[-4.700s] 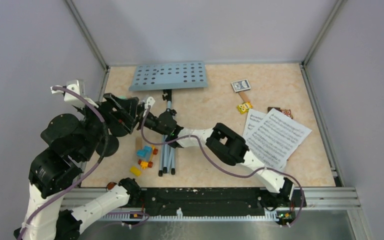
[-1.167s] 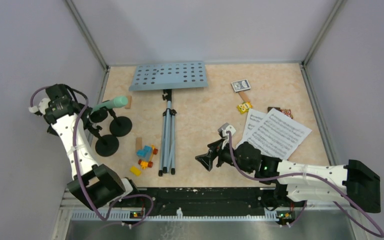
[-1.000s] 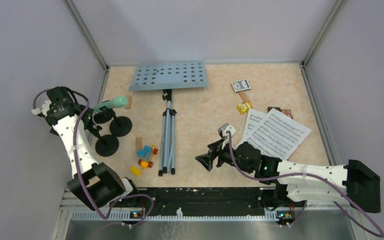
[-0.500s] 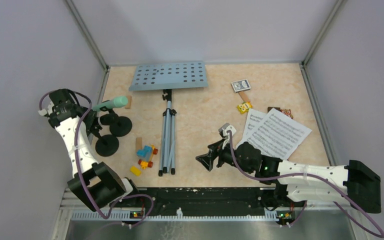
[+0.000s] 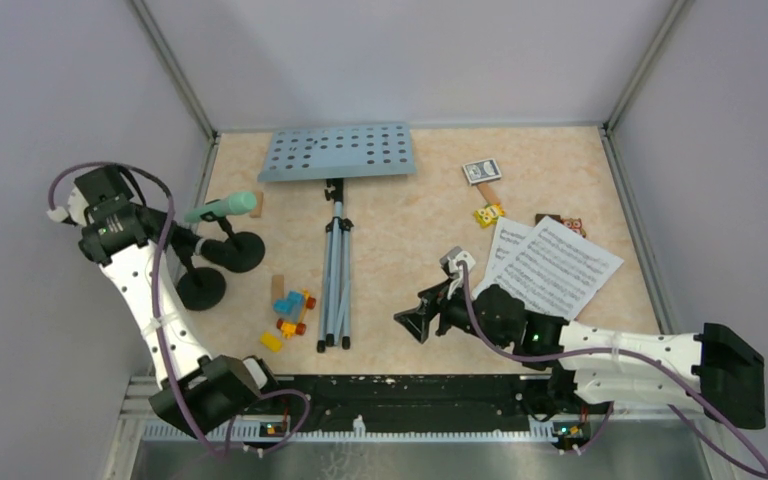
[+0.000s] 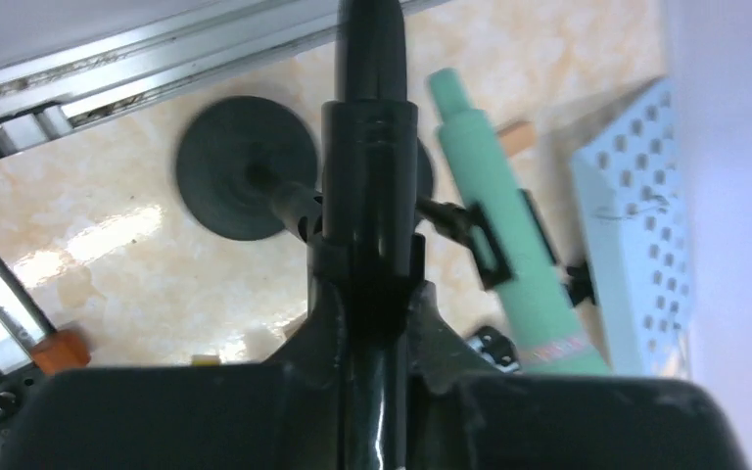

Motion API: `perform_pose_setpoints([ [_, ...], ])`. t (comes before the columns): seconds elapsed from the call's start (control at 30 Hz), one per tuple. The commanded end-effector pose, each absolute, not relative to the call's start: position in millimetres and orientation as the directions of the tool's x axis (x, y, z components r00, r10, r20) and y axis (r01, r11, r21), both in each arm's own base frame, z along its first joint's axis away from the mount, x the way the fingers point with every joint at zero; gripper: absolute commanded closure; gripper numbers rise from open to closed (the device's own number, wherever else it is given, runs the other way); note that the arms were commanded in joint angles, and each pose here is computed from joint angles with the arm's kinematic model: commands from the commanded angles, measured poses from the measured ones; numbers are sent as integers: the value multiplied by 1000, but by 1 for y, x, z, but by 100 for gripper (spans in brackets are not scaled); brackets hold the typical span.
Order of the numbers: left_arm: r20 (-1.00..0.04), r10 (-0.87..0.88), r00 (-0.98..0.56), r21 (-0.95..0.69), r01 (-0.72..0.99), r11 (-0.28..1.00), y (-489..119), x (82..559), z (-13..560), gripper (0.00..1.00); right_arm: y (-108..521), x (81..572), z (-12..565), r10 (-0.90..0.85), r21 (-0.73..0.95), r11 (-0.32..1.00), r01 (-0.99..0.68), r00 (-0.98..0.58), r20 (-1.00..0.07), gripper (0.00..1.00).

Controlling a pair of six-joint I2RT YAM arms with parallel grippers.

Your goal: Pack up the instrument practice props

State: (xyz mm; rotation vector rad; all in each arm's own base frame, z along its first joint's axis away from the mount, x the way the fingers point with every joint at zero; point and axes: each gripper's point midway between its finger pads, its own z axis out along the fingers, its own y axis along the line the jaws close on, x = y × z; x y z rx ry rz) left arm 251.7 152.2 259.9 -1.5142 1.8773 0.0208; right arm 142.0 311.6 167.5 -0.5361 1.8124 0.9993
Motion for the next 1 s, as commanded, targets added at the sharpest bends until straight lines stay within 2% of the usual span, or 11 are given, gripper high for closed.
perform_pose_setpoints([
  [0.0,-619,-783,62,-530,-769,358,148,247,338,100,310,140,176,97,411,558,-720,-436,-895,20],
  [0.2,-595,-804,2,-567,-710,418,128,250,343,100,309,140,175,107,426,557,-713,-447,-888,20],
  [0.5,-594,-804,-22,-530,-741,412,129,243,313,100,305,138,169,106,432,561,-706,-456,-884,20],
  [0.97,-599,-800,-34,-506,-758,412,132,242,300,93,303,136,163,108,444,562,-698,-470,-876,20],
])
